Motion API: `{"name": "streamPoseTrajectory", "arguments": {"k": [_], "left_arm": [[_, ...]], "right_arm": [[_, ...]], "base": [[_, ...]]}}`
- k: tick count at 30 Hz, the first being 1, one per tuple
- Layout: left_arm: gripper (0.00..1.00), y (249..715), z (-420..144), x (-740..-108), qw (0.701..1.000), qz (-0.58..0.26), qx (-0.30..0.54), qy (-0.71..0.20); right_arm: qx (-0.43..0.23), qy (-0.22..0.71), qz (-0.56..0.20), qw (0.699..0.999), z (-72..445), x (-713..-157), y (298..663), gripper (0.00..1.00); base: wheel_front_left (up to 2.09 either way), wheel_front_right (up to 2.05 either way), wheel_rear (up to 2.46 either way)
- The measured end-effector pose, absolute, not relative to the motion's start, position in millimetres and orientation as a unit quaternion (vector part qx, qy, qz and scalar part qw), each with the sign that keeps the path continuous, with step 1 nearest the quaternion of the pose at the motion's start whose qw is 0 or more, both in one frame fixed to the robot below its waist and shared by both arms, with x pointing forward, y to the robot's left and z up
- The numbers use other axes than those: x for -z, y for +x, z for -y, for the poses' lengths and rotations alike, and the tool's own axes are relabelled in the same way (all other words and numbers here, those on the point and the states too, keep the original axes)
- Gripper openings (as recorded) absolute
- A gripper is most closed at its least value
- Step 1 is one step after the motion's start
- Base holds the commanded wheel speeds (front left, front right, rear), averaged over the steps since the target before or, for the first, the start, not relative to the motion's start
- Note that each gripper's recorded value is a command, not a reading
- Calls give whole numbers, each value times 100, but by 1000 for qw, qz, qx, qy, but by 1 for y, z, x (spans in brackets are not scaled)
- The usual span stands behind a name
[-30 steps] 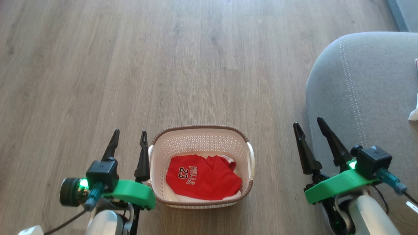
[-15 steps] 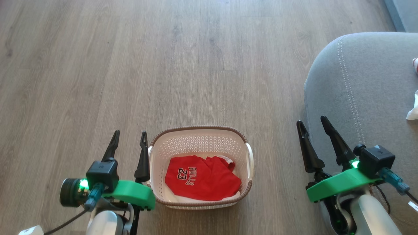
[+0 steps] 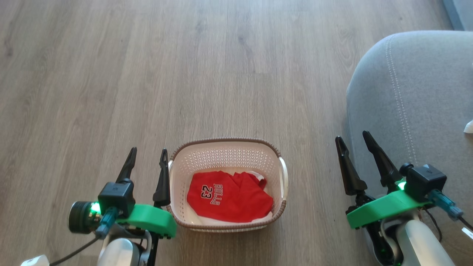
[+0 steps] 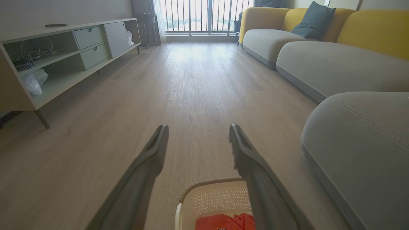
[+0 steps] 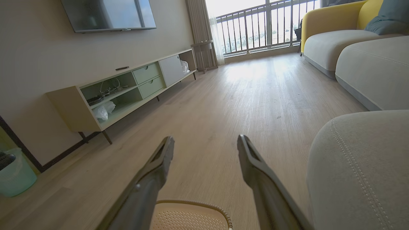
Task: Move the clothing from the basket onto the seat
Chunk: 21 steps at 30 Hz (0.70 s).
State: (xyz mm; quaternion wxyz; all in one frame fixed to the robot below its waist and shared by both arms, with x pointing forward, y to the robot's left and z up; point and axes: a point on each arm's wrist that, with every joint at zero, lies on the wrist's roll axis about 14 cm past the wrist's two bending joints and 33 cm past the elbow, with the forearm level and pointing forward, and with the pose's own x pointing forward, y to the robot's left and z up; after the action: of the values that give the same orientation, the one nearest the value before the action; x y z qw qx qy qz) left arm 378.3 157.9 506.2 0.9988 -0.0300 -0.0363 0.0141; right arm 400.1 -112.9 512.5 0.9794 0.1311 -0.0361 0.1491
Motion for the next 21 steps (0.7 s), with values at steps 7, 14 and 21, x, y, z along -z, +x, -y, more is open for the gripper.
{"name": "streamPoseTrajectory", "arguments": {"k": [7,14,21], "left_arm": [[100,388,-152,-491,999,15,-3,-31],[100,412,-126,-456,998,-33,49,-31],[100,429,-95,-388,985,-121,121,-13]], "right_arm": [[-133,115,5,984,123,-488,406,100],[-89,95,-35,991,147,-452,425,100],[-43,75,-88,992,173,-406,436,100]], "base": [[0,0,0],[0,0,0],[0,0,0]]}}
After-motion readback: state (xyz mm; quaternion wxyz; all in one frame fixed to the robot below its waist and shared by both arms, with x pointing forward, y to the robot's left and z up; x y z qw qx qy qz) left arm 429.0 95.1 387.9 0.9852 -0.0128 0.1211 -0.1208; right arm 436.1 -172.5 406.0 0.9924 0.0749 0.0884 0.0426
